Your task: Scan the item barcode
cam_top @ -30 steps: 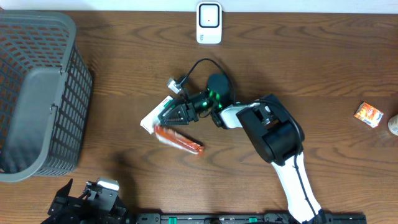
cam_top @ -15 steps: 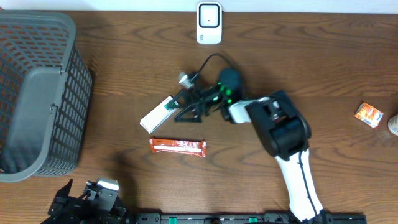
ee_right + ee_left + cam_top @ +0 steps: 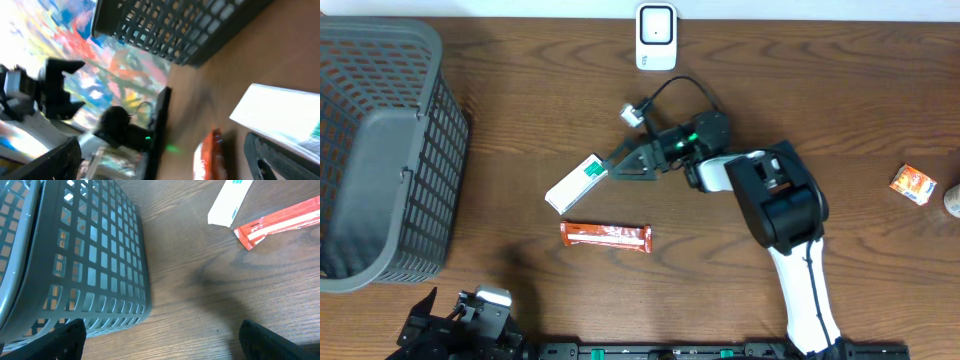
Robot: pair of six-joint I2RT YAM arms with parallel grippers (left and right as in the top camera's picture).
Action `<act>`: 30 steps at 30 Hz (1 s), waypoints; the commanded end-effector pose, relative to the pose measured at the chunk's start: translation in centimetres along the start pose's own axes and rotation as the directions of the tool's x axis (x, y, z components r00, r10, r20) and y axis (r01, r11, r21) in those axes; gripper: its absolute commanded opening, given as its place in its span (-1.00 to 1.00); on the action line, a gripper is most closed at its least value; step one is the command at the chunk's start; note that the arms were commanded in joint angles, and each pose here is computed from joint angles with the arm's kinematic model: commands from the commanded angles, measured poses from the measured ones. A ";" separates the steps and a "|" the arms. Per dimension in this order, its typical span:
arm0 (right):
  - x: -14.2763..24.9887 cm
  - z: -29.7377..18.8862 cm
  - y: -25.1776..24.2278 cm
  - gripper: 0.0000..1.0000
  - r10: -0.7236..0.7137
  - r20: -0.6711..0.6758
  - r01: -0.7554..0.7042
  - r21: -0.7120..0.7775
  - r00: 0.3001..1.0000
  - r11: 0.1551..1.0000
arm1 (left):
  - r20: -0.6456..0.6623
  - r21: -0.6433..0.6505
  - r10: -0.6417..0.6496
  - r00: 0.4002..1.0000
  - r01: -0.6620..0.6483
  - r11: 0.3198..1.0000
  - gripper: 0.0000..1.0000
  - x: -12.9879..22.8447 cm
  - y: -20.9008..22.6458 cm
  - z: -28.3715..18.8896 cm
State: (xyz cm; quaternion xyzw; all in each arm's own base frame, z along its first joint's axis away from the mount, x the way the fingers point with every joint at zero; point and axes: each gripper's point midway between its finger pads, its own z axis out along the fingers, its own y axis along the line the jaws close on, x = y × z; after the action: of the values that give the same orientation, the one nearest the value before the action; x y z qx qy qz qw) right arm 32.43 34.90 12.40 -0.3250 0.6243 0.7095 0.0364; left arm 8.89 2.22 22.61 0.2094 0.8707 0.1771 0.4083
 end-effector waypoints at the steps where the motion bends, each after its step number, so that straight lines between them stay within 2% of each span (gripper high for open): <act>1: -2.5 0.6 0.9 0.98 0.090 0.007 -0.090 -0.004 0.996 0.996 | 0.003 -0.004 0.004 1.000 -0.004 1.000 0.95 0.0 0.1 -0.1; 5: -6.1 -0.2 3.3 0.98 -0.015 0.016 0.015 -0.001 1.000 1.000 | 0.003 -0.004 0.004 1.000 -0.004 1.000 0.95 0.0 0.1 -0.1; 8: -9.7 -1.1 7.2 0.98 0.010 0.019 -0.010 0.004 1.000 1.000 | 0.003 -0.004 0.004 1.000 -0.004 1.000 0.95 0.0 0.1 -0.1; 12: -12.0 -1.0 10.6 0.97 0.023 0.007 -0.023 0.003 1.000 1.000 | 0.003 -0.004 0.004 1.000 -0.004 1.000 0.95 0.0 0.1 -0.1; 18: -13.0 1.8 10.7 0.98 0.197 -0.013 -0.198 -0.030 0.980 0.980 | 0.003 -0.004 0.004 1.000 -0.004 1.000 0.95 0.0 0.1 -0.1; 21: -13.1 4.2 10.6 0.98 0.218 -0.013 -0.219 -0.059 0.976 0.974 | 0.003 -0.004 0.004 1.000 -0.004 1.000 0.95 0.0 0.1 -0.1; 24: -13.1 6.6 9.8 0.98 0.248 -0.008 -0.248 -0.072 0.969 0.966 | 0.003 -0.004 0.004 1.000 -0.004 1.000 0.95 0.0 0.1 -0.1; 27: -13.3 9.1 7.0 0.98 0.309 0.046 -0.307 -0.043 0.950 0.951 | 0.003 -0.004 0.004 1.000 -0.004 1.000 0.95 0.0 0.1 -0.1; 28: -13.3 9.6 5.6 0.98 0.320 0.081 -0.320 -0.014 0.944 0.947 | 0.003 -0.004 0.004 1.000 -0.004 1.000 0.95 0.0 0.1 -0.1; 30: -12.2 10.3 -0.8 0.98 0.343 0.216 -0.382 0.176 0.914 0.907 | 0.003 -0.004 0.004 1.000 -0.004 1.000 0.96 0.0 0.1 -0.1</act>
State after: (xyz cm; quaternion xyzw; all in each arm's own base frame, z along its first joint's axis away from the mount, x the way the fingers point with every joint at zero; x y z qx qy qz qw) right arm 35.37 47.02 21.69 -0.1189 0.6964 0.6863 -0.1729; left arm 8.89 2.22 22.61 0.2094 0.8707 0.1771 0.4083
